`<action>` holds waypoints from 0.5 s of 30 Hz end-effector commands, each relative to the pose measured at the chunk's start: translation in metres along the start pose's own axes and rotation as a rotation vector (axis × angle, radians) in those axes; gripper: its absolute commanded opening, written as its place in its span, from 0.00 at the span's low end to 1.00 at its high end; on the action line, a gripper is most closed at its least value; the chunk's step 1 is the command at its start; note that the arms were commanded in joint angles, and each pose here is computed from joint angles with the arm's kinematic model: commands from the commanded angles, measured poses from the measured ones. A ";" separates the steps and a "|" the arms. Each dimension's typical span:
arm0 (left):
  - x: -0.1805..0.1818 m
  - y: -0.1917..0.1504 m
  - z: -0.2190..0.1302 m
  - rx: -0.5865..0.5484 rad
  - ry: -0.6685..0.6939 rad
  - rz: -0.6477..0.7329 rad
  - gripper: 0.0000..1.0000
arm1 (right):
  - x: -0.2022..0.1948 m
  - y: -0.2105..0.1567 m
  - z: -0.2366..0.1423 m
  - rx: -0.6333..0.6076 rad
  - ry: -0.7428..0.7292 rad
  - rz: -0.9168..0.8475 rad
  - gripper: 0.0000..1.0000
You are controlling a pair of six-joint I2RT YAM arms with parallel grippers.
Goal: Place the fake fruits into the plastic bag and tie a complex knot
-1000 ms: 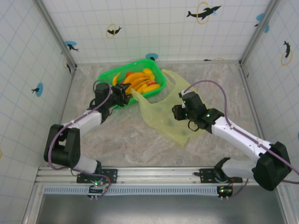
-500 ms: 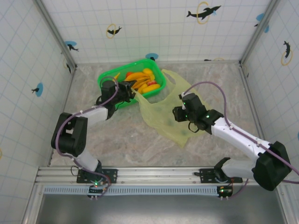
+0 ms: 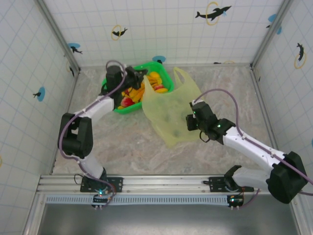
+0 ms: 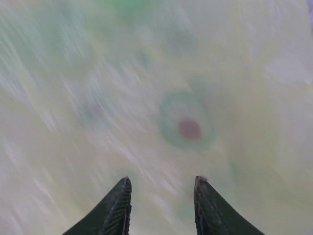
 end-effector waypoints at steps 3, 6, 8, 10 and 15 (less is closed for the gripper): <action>-0.082 -0.067 0.005 0.227 -0.035 0.398 0.00 | 0.026 -0.040 0.011 -0.034 0.111 0.061 0.24; -0.111 -0.102 -0.003 0.286 -0.054 0.576 0.00 | 0.051 -0.037 0.016 -0.088 0.157 0.034 0.25; -0.120 -0.138 -0.014 0.342 -0.081 0.691 0.00 | 0.068 -0.021 0.011 -0.147 0.169 -0.003 0.26; -0.119 -0.156 -0.032 0.351 -0.073 0.805 0.00 | 0.083 0.001 -0.004 -0.222 0.193 -0.036 0.28; -0.068 -0.170 -0.091 0.354 0.097 1.006 0.00 | 0.081 0.050 -0.077 -0.471 0.174 -0.075 0.46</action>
Point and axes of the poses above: each hand's point on the last joint's axis, 136 mm out from that joint toward the fingers, its own z axis out along the fingers, its own x axis along the line the jaws close on, y = z × x, the point moved 2 cm from there along -z, back along the fingers, and after that the axes turned 7 degrees about -z, right-handed, at the moved point
